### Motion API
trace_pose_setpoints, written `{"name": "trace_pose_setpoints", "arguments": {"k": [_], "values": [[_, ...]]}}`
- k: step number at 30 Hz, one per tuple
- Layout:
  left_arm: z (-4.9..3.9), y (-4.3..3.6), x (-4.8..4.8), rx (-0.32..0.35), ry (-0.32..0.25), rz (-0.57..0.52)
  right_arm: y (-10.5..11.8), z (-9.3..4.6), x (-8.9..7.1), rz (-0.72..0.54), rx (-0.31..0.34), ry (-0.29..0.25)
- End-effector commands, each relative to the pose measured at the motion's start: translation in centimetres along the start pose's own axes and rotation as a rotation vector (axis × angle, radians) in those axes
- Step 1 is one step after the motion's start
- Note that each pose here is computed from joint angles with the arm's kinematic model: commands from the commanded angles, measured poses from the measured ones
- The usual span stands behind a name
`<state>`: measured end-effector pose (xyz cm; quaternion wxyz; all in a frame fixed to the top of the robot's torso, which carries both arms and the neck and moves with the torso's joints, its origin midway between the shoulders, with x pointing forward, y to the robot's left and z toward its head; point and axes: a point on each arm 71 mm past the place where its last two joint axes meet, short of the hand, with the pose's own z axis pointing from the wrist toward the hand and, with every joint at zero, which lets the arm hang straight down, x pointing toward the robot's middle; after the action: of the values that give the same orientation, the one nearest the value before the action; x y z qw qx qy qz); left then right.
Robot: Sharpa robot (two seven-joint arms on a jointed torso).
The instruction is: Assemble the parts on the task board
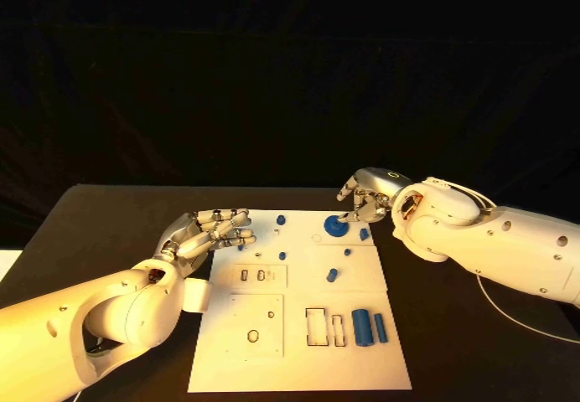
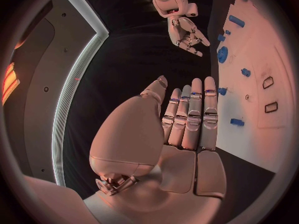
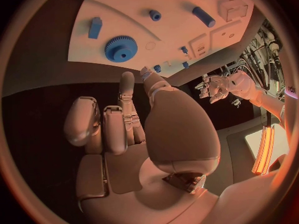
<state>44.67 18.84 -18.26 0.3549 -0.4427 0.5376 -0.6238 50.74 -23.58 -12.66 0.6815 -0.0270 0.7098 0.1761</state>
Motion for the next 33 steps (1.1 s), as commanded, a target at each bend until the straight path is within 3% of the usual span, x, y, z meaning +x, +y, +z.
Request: {"name": "trace_pose_setpoints", "arguments": {"k": [1, 11, 21, 33], "values": [[0.09, -0.08, 0.27, 0.005, 0.022, -0.014, -0.6, 0.1, 0.9, 0.025, 0.067, 0.109], [0.13, -0.04, 0.38, 0.004, 0.027, -0.016, -0.9, 1.1, 2.4, 0.002, 0.096, 0.142], [0.13, -0.03, 0.37, 0.003, 0.027, -0.017, -0.4, 1.8, 3.7, -0.022, 0.085, 0.153], [0.14, -0.01, 0.37, 0.001, 0.028, -0.017, 0.0, 2.3, 4.3, -0.016, 0.079, 0.148]]}}
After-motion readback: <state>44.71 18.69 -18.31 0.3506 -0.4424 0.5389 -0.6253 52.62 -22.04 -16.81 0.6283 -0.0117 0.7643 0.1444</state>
